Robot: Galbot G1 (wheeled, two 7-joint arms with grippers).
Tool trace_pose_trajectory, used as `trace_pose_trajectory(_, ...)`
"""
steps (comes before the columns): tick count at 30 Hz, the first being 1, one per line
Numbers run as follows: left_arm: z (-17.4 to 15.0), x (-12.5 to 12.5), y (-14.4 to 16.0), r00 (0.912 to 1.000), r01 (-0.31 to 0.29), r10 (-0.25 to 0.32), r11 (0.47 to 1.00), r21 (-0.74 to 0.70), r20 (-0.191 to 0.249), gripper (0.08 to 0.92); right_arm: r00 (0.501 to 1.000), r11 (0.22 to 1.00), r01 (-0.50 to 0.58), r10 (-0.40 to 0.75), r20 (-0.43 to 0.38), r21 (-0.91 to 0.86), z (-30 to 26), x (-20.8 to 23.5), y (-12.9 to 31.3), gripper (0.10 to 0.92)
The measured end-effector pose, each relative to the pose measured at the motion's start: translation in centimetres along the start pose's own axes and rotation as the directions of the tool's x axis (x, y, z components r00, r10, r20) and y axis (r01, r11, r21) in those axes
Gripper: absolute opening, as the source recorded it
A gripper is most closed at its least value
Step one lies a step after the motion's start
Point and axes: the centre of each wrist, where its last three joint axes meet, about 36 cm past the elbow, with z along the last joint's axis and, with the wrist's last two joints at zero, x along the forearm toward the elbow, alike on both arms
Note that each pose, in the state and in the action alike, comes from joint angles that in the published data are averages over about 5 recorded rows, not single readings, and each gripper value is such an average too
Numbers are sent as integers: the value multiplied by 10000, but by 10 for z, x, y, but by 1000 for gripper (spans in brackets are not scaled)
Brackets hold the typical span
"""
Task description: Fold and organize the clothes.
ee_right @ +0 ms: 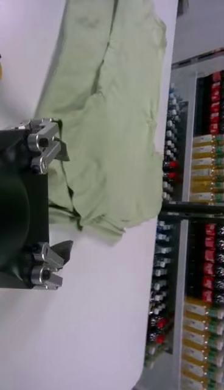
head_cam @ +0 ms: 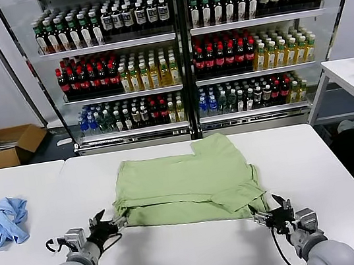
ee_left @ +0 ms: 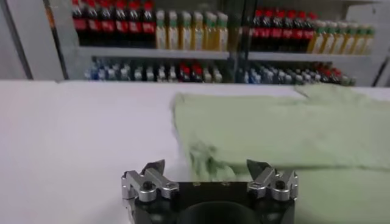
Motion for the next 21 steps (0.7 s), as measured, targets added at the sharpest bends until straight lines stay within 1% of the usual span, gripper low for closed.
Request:
trace_pose_trajectory(3,2,1,-2,9997,54,-59,9998,-211,-254,805,9999,9999,-26,25,-99,-153,2,1,1,775)
trace_pose_trajectory(5,3,0,-2,9991,188,-203,9990,-412,-378,771,9999,9997,-29,25,-151,-247,3,1,2,715)
trace_pose_trajectory(11,5,-3,2,9959,593,-641,9954,-749,-640,602,9996,9984,-33,18,-265,-567,5,-1,5,559)
trace_pose_trajectory(21,7,-4,1,9944,589,-667,9938,-940,-822,308,9992,9960,-45,9,-411,-889,5,-1,7,273)
